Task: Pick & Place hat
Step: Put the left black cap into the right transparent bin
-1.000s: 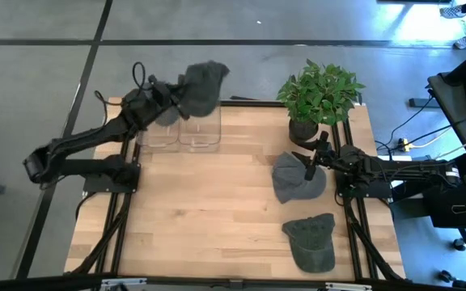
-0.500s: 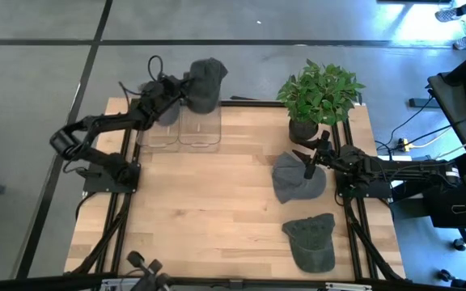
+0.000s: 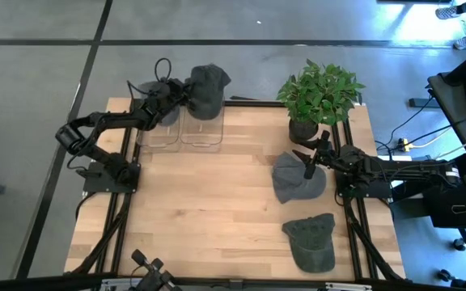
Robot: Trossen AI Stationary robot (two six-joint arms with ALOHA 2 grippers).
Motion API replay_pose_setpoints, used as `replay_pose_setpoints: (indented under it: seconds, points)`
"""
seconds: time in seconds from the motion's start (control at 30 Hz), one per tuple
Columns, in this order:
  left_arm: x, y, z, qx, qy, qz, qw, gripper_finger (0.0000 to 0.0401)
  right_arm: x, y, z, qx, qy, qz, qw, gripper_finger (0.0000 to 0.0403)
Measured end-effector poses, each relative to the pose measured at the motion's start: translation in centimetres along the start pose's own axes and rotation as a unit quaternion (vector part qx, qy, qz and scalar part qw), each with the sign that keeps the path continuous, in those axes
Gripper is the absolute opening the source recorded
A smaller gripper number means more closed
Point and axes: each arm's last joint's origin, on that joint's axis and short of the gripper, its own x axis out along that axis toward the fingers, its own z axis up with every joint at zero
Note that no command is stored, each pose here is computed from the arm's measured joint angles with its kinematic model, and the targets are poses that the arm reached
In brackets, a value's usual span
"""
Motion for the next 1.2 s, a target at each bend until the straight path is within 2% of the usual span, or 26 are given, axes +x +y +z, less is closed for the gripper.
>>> replay_pose_setpoints:
  seconds: [0.17,0.5,0.83,1.2]
  points:
    - [0.0,0.0,-0.4,0.018,0.023,0.000,1.000,0.0047,0.0,0.0,0.0,0.000,0.000,0.000,1.000,0.0192]
    - [0.0,0.2,-0.7,0.019,0.037,0.046,0.998,0.0100,0.0,0.0,0.0,0.000,0.000,0.000,1.000,0.0192]
    - [-0.2,-0.8,-0.4,0.044,0.026,0.023,0.998,0.0159,0.0,0.0,0.0,0.002,0.000,0.000,1.000,0.0192]
    - [-1.8,-1.7,2.2,0.071,-0.038,0.008,0.997,0.0162,0.0,0.0,0.0,0.002,0.000,0.000,1.000,0.0192]
